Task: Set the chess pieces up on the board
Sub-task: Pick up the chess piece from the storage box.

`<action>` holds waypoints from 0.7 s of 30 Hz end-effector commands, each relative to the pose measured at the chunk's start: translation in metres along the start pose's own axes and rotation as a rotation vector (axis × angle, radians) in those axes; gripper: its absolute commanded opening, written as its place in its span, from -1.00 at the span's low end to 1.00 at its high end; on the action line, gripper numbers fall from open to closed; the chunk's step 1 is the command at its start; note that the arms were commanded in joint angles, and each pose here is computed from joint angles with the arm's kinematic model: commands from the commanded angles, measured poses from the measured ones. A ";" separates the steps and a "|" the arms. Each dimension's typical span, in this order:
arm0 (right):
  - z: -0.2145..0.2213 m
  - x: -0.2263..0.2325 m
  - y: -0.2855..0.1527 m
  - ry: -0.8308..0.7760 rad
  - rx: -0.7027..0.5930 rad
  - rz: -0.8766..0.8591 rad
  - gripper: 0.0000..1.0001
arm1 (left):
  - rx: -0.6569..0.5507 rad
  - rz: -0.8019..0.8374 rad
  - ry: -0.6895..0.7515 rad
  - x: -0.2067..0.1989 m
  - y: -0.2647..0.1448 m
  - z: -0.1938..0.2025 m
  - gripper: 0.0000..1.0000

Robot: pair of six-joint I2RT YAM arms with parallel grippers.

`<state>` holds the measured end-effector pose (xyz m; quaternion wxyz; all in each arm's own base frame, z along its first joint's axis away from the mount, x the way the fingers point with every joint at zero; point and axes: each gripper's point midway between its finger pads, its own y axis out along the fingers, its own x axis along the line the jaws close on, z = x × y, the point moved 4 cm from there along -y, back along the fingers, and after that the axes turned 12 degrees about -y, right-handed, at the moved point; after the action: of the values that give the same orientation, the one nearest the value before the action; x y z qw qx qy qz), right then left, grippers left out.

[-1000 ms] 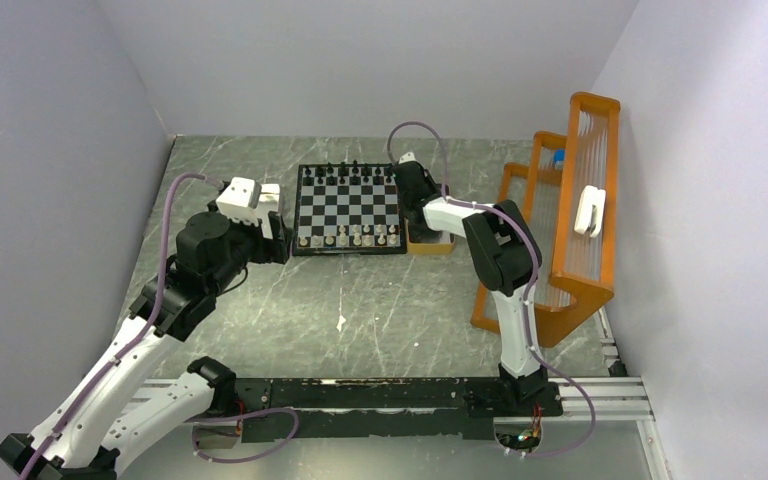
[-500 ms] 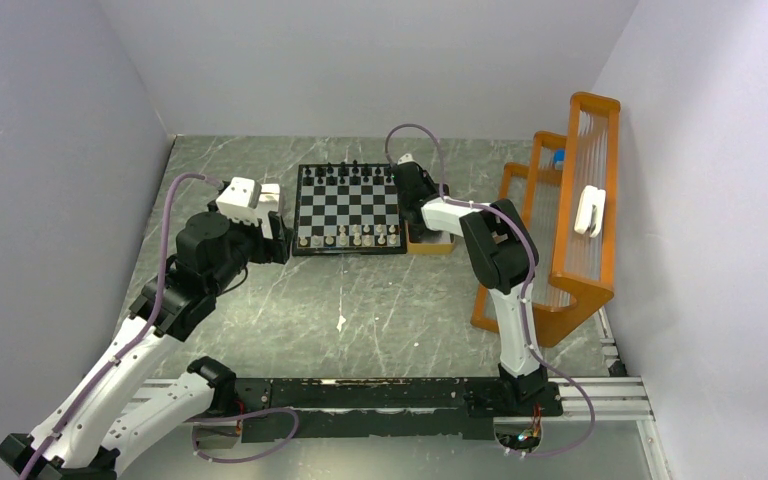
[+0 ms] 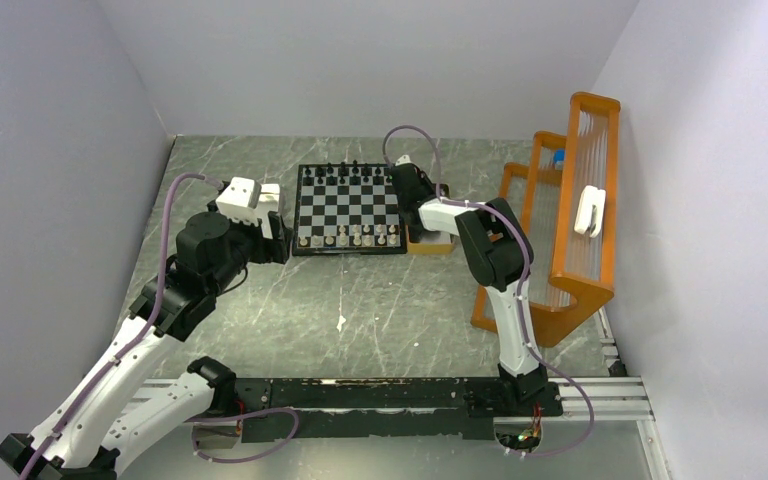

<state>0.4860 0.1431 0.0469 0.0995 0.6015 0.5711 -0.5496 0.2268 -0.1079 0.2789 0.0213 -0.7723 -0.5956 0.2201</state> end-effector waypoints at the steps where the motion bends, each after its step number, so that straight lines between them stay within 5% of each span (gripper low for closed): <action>1: 0.001 0.003 0.006 -0.026 0.011 0.035 -0.49 | -0.027 -0.015 -0.004 0.002 -0.005 -0.009 0.70; 21: 0.005 0.008 0.007 -0.125 0.039 0.092 -0.53 | -0.035 -0.026 -0.006 0.004 -0.006 -0.010 0.70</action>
<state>0.4873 0.1429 0.0438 0.1414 0.5964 0.5388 -0.5780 0.2267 -0.1059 0.2796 0.0193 -0.7693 -0.6003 0.2180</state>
